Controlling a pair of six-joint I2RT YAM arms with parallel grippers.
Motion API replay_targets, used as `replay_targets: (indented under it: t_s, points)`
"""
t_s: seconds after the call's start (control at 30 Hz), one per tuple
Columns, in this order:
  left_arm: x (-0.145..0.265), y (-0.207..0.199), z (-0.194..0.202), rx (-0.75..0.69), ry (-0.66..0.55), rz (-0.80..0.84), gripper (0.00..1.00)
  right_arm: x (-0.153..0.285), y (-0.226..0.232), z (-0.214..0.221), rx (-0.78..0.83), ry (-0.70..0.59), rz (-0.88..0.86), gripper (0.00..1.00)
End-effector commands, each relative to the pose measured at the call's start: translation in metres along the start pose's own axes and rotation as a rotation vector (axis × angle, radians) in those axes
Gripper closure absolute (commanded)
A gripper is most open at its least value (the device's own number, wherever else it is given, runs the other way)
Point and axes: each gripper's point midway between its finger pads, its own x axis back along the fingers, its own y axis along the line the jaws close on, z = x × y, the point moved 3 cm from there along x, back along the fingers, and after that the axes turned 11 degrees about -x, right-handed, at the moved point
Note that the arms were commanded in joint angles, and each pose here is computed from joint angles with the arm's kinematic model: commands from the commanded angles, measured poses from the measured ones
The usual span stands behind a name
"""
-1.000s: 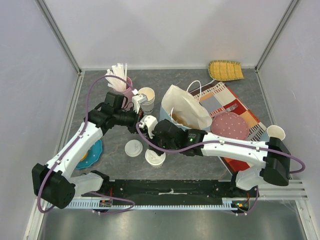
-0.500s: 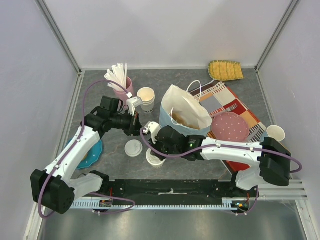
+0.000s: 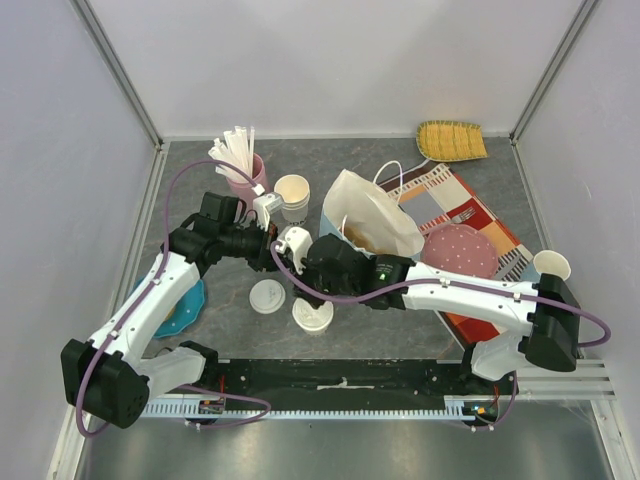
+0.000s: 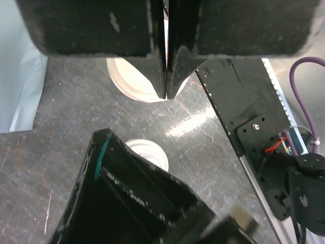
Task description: Pack the takeout coffee
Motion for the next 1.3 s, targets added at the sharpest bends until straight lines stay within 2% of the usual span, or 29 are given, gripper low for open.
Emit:
replay_targets:
  t_s: [0.0, 0.17, 0.2, 0.3, 0.37, 0.53, 0.83, 0.9, 0.93, 1.03, 1.07, 1.2, 1.27]
  points:
    - [0.003, -0.006, -0.007, 0.001, -0.041, 0.021, 0.98, 0.01, 0.002, -0.012, 0.02, -0.02, 0.011, 1.0]
    - [0.001, -0.008, -0.001, 0.025, -0.036, 0.034, 0.98, 0.003, -0.016, 0.021, -0.039, 0.032, 0.074, 1.0]
    - [0.0, -0.007, 0.002, 0.036, -0.031, 0.035, 0.98, -0.002, -0.024, 0.041, -0.056, 0.073, 0.096, 1.0]
    - [-0.001, -0.008, 0.002, 0.044, -0.033, 0.044, 0.98, -0.01, -0.033, 0.067, -0.08, 0.121, 0.108, 1.0]
    - [-0.001, -0.008, 0.001, 0.042, -0.033, 0.044, 0.98, -0.012, -0.034, 0.07, -0.08, 0.127, 0.109, 1.0]
    - [0.0, -0.008, -0.002, 0.039, -0.036, 0.044, 0.98, -0.011, -0.033, 0.063, -0.066, 0.123, 0.109, 1.0]
    - [0.0, -0.009, -0.002, 0.038, -0.04, 0.046, 0.98, 0.004, -0.013, 0.021, 0.003, 0.086, 0.066, 1.0]
    - [0.0, -0.009, -0.002, 0.036, -0.041, 0.046, 0.98, 0.009, -0.007, 0.004, 0.026, 0.052, 0.051, 0.96]
    - [0.0, -0.009, -0.003, 0.034, -0.043, 0.047, 0.98, 0.011, -0.005, -0.001, 0.033, 0.043, 0.047, 0.88]
    - [0.001, -0.01, -0.003, 0.032, -0.046, 0.047, 0.98, 0.02, -0.002, -0.02, 0.052, 0.004, 0.055, 0.84]
    - [0.001, -0.009, -0.003, 0.033, -0.044, 0.046, 0.98, 0.022, -0.003, -0.026, 0.052, -0.012, 0.072, 0.84]
    - [0.001, -0.01, -0.002, 0.038, -0.044, 0.046, 0.98, 0.016, -0.015, -0.016, 0.027, 0.025, 0.121, 1.0]
    - [0.001, -0.01, 0.0, 0.04, -0.044, 0.051, 0.98, 0.008, -0.024, 0.005, 0.003, 0.069, 0.144, 1.0]
